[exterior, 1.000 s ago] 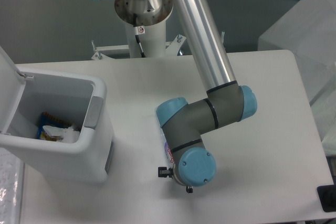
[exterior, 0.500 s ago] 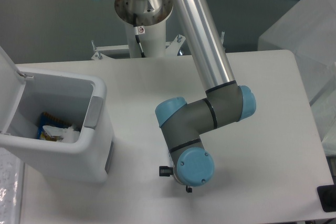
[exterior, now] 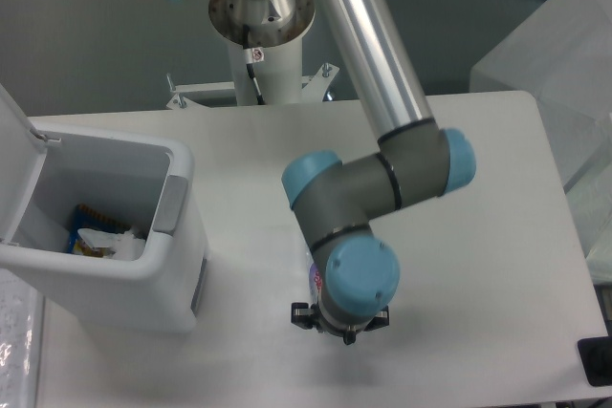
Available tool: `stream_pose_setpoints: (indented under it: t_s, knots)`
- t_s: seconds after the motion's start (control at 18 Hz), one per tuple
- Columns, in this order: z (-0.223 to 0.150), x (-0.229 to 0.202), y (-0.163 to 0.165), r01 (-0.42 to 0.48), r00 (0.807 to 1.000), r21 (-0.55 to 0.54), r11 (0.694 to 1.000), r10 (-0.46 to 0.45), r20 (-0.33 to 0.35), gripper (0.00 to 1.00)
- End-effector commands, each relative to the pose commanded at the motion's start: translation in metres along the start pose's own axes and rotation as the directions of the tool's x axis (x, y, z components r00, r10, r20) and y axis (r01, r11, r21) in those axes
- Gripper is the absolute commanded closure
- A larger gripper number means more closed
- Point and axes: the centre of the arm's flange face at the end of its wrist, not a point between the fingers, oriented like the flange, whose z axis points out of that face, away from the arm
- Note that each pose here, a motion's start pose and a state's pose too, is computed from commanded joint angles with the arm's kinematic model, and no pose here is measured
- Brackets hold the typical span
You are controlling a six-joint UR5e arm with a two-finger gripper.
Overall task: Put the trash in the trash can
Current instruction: 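Lift the water bottle and carry it over the bin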
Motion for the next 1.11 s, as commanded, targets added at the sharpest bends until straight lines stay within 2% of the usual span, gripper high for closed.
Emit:
stream_pose_setpoints:
  t_s: [0.11, 0.22, 0.33, 0.5, 0.56, 0.67, 0.89, 1.0, 1.06, 1.11]
  knots:
    - [-0.029, 0.006, -0.005, -0.049, 0.999, 0.088, 0.995, 0.048, 0.009, 0.72]
    - [-0.062, 0.019, -0.012, -0.077, 0.997, 0.211, 0.974, 0.079, -0.003, 0.72]
    - [-0.093, 0.033, -0.019, -0.106, 0.992, 0.339, 0.935, 0.124, -0.030, 0.72]
    - [-0.140, 0.051, -0.024, -0.140, 0.981, 0.494, 0.858, 0.187, -0.047, 0.72]
    - [-0.157, 0.057, -0.026, -0.143, 0.976, 0.530, 0.836, 0.208, -0.064, 0.72]
    - [-0.176, 0.067, -0.027, -0.129, 0.967, 0.572, 0.810, 0.230, -0.107, 0.72]
    - [-0.228, 0.088, -0.012, -0.146, 0.951, 0.641, 0.754, 0.286, -0.120, 0.72]
    - [-0.257, 0.102, -0.004, -0.153, 0.933, 0.684, 0.714, 0.332, -0.137, 0.75]
    - [-0.273, 0.112, 0.002, -0.152, 0.917, 0.711, 0.687, 0.367, -0.159, 0.75]
    - [-0.280, 0.117, 0.005, -0.148, 0.906, 0.723, 0.675, 0.385, -0.174, 0.75]
